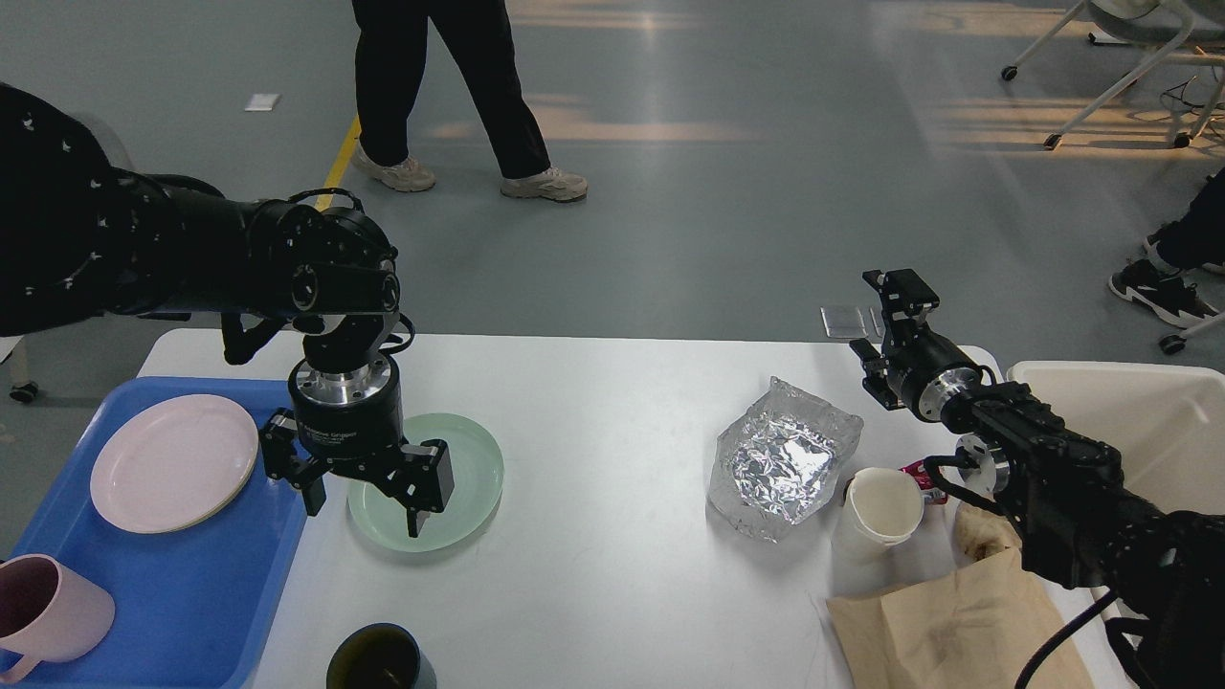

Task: Tidy desktop
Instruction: 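Lower the left gripper toward the dark cup nearest the robot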

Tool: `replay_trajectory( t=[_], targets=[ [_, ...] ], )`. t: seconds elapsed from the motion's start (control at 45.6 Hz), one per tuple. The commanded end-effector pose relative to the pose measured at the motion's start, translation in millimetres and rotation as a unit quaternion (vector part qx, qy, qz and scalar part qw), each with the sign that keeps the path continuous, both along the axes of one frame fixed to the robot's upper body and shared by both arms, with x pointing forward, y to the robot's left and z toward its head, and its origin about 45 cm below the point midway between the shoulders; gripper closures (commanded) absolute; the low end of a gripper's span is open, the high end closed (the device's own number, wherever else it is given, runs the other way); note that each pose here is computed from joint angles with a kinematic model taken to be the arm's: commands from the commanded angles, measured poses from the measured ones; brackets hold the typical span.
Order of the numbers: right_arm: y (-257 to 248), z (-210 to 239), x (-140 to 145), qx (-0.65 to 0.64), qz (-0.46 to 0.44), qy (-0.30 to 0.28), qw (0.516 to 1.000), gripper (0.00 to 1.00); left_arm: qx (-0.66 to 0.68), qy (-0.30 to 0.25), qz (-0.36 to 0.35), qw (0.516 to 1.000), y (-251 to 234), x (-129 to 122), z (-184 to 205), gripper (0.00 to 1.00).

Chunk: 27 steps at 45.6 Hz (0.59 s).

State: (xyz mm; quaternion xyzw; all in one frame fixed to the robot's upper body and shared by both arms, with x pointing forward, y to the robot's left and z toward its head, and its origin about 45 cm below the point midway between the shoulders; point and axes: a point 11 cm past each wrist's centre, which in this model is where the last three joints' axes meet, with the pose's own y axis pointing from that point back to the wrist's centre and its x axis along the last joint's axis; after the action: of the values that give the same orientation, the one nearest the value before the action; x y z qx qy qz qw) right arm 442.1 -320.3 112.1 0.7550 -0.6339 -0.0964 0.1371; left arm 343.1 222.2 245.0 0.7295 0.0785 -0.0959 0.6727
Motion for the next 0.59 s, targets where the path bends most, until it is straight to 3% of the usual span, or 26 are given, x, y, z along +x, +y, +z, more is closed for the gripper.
replay_trajectory(
  t=[0.0,0.417,0.57],
  targets=[
    [0.8,-0.3,-0.1,0.001,0.001,0.0,1.0,0.0,-0.026,0.02,0.018,0.999,-1.8,-11.5,-4.7,0.07],
    [0.0,0.1,0.0,0.0,0.0,-0.001,1.0,0.0,-0.085,0.074,0.02,0.993,-31.2,-41.8,-20.1,0.08],
    [0.0,-0.1,-0.1,0.0,0.0,0.0,1.0,0.0,-0.08,0.094,0.017,0.992,-33.5,-53.6,-42.4,0.08]
  ],
)
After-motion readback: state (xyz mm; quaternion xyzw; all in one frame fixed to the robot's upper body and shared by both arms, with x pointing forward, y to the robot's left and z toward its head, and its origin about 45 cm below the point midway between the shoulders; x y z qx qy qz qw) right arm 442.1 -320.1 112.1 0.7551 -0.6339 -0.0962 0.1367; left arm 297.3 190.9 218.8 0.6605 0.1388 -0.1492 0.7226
